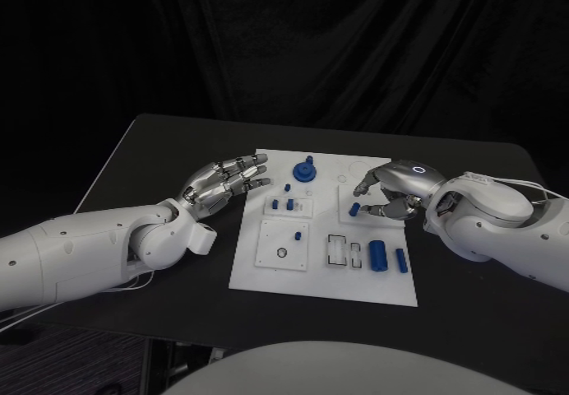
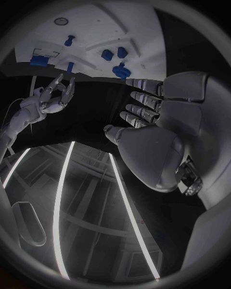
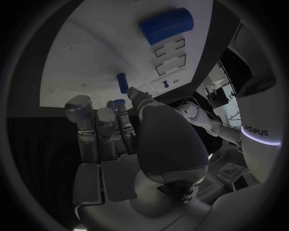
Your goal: Assemble the parts on the task board
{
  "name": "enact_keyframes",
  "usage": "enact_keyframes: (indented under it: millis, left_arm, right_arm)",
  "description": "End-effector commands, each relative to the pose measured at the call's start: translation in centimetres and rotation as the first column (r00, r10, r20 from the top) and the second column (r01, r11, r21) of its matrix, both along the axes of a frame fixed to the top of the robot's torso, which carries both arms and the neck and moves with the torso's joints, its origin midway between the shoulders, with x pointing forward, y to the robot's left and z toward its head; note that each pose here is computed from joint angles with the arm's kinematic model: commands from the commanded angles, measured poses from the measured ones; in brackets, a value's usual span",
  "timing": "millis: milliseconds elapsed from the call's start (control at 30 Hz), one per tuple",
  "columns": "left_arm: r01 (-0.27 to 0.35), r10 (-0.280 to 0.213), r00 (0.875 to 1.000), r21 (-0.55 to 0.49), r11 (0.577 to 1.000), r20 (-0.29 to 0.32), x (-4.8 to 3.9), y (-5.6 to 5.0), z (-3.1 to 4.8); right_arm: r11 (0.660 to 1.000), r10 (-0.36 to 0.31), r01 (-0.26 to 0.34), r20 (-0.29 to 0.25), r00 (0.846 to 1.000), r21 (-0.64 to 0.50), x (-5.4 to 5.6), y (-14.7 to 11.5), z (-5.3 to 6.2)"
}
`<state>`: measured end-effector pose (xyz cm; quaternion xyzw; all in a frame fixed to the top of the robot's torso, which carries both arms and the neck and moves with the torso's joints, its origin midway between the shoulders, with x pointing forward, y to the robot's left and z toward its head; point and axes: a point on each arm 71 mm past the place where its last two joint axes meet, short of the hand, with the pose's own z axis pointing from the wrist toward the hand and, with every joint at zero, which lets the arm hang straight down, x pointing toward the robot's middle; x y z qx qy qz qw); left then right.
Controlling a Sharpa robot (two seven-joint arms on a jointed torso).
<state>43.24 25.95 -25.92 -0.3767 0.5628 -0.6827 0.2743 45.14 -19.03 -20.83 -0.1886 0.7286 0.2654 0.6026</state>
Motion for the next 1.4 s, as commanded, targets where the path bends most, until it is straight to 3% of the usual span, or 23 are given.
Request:
enact_keyframes:
  millis: [33, 767, 1400]
  left_arm:
    - [-0.012, 0.018, 0.997, -0.070, 0.997, 0.080, -0.04, 0.0, 0.72]
    - [-0.009, 0.015, 0.997, -0.070, 0.998, 0.075, -0.02, 0.0, 0.53]
    - [-0.007, 0.012, 0.998, -0.070, 0.998, 0.064, -0.23, 0.0, 0.17]
  right_arm:
    - [1.000, -0.008, 0.008, 0.005, 1.000, 0.009, 0.2, 0.0, -0.4]
    - [1.000, 0.000, 0.000, -0.035, 0.999, -0.008, 0.7, 0.7, -2.8]
    - [0.999, 0.000, 0.001, -0.030, 1.000, 0.052, 0.7, 1.0, -2.8]
